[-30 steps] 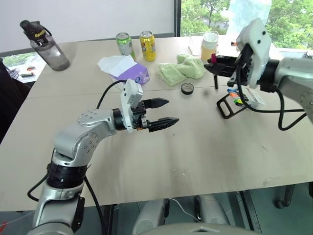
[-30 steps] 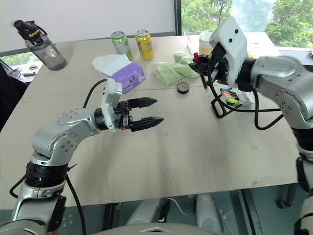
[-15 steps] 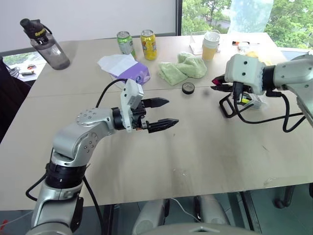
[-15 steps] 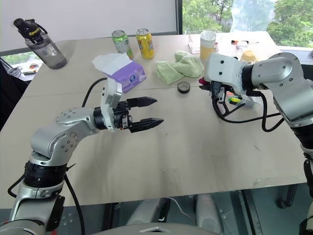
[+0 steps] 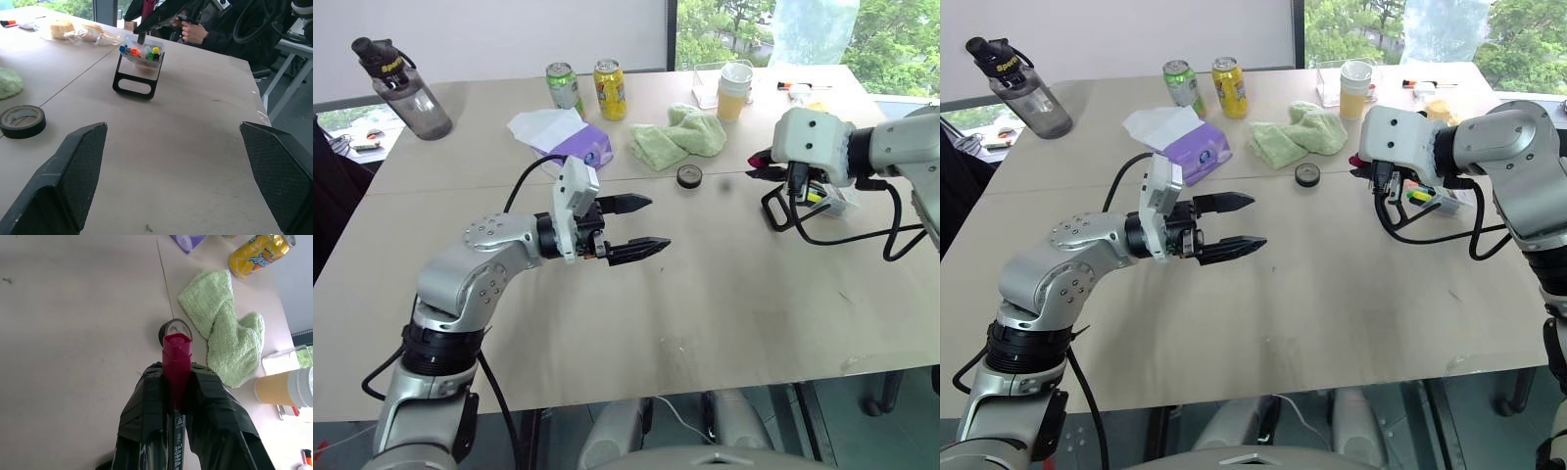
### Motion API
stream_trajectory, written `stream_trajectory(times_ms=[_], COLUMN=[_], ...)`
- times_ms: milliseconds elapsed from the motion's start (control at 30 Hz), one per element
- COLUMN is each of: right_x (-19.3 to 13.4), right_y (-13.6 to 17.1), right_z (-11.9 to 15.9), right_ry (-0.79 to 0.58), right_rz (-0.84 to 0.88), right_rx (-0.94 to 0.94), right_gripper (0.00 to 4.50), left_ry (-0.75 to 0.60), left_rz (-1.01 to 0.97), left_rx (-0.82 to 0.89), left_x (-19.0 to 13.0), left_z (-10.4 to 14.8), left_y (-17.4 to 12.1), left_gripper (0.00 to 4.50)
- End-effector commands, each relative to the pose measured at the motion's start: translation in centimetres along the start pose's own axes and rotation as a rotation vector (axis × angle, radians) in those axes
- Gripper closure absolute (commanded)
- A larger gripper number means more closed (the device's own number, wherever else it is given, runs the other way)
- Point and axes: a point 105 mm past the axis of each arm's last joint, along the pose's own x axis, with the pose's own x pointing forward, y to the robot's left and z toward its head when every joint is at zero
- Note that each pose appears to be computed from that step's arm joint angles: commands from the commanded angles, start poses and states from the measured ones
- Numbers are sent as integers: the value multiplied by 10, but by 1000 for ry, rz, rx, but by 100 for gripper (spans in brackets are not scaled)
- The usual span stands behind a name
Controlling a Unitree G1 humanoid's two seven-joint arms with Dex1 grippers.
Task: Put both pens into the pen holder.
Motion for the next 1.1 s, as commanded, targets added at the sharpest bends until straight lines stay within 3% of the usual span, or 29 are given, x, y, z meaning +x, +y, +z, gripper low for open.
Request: stream_trajectory(times_ms=[33,533,900,1100], right_x=[-14,-13,-9,-6], right_y=[-13,-19,-19,-17], right_z=[12,-16,-52,-59], right_ry=[-25,77,162,169], right_rz=[-57,-74,-86,-85], right_rx=[-24,-39,-23,4], right_gripper=[444,444,444,444], left_ry=[-29,-53,-60,-142], left_rz=[-14,10,18,5], left_rx=[53,61,72,105], left_x=[-1,-4,-1,-2], left_z=[11,16,20,36], left_y=[-6,-4,-2,-5], left_gripper=[2,2,2,2])
